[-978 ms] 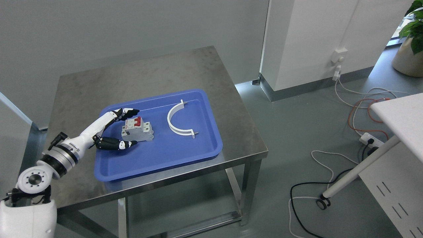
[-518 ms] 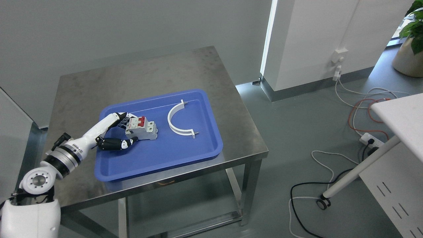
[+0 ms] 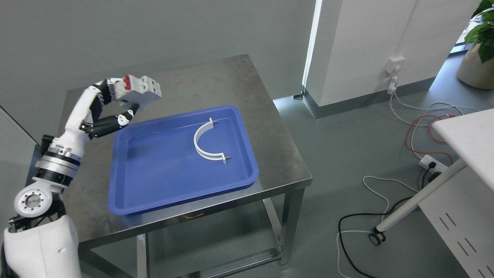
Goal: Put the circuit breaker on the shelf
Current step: 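Lift the circuit breaker up out of the tray with the left hand, then hold the breaker raised in the left hand while turning toward the bin shelf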
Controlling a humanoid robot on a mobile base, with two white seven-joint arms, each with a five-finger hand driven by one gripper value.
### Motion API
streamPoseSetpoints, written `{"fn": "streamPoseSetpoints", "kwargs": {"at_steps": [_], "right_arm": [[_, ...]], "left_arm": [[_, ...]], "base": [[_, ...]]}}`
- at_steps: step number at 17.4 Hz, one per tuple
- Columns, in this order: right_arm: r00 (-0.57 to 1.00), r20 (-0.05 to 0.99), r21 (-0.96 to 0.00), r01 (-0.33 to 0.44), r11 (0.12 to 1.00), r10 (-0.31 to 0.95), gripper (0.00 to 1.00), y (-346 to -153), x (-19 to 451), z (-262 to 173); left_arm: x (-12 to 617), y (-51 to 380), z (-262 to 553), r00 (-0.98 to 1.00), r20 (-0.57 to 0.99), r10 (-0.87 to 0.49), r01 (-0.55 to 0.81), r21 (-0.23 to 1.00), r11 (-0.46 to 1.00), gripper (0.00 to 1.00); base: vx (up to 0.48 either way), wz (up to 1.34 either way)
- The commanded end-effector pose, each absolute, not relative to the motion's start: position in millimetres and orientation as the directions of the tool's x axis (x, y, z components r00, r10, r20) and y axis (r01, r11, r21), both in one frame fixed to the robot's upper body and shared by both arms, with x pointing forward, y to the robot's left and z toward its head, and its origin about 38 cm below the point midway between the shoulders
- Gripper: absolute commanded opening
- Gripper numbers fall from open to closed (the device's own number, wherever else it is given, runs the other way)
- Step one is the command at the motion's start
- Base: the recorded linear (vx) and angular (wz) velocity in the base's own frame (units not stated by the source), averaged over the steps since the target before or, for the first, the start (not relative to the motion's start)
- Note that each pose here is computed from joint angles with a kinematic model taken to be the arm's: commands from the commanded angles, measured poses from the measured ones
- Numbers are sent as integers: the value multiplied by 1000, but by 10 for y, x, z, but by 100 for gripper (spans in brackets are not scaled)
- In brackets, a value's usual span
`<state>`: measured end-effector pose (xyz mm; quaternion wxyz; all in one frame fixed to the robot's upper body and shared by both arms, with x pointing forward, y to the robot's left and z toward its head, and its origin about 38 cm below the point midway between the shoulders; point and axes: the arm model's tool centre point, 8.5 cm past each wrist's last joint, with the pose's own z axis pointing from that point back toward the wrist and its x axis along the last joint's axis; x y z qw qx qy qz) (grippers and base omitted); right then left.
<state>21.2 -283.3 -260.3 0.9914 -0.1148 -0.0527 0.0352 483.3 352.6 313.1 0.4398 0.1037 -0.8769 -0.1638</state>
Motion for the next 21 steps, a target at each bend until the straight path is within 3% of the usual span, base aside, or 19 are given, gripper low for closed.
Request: {"fn": "streamPoseSetpoints", "kwargs": {"at_steps": [1, 7, 21], "right_arm": [[993, 62, -247, -83, 965, 102, 100, -2933, 182, -2594], [993, 63, -247, -83, 965, 102, 100, -2932, 183, -2594], [993, 62, -247, -82, 966, 100, 100, -2932, 182, -2594]], "left_arm": [[4631, 3920, 3081, -655, 727, -206, -293, 7, 956, 12], [4491, 3620, 3030, -660, 710, -245, -155, 190, 969, 10], [4486, 3076, 2915, -668, 707, -232, -10, 303, 953, 10]], "base": [[0, 0], [-101, 95], [-334, 287]]}}
